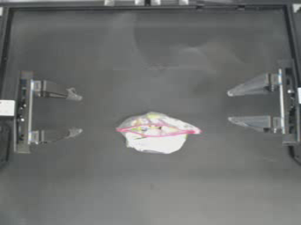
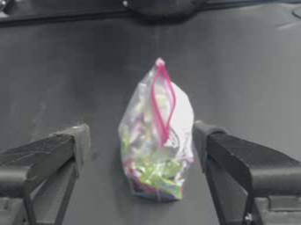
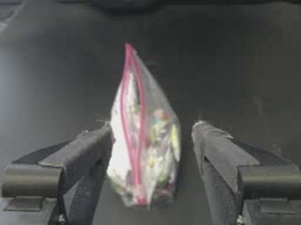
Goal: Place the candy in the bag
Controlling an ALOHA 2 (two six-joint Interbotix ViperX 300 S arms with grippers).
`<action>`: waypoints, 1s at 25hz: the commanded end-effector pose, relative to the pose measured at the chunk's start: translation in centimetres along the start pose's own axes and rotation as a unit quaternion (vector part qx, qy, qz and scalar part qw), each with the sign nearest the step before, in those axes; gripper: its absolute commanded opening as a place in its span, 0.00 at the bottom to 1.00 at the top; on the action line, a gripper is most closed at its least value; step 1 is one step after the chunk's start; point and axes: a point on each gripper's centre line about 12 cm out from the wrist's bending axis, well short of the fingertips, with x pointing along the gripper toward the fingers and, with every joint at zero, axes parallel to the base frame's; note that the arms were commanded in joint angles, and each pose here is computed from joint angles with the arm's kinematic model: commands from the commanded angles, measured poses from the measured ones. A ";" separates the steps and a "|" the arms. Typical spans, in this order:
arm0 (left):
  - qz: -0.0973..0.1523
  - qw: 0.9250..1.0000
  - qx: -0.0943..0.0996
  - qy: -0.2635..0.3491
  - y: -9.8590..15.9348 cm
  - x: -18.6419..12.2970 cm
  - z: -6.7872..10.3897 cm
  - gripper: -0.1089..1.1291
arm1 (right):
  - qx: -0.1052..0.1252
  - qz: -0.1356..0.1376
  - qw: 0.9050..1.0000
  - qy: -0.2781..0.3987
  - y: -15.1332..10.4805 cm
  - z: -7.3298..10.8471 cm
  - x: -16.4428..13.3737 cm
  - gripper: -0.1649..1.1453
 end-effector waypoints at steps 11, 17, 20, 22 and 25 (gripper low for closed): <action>0.003 1.000 -0.002 -0.023 0.1 -1.6 0.4 0.89 | 0.002 0.000 1.000 -0.007 0.0 0.4 0.0 0.81; 0.004 1.000 -0.005 -0.029 0.1 -2.3 0.1 0.89 | 0.002 0.000 1.000 -0.007 0.0 0.4 -0.1 0.81; 0.005 0.999 -0.009 -0.036 0.1 -2.7 0.1 0.89 | 0.002 0.000 1.000 -0.012 0.0 0.5 -0.4 0.81; 0.005 0.999 -0.012 -0.040 0.1 -3.0 0.1 0.89 | 0.002 0.000 1.000 -0.015 0.0 0.5 -0.6 0.81; 0.006 0.999 -0.014 -0.044 0.1 -3.2 0.1 0.89 | 0.002 0.000 1.000 -0.018 0.0 0.4 -0.9 0.81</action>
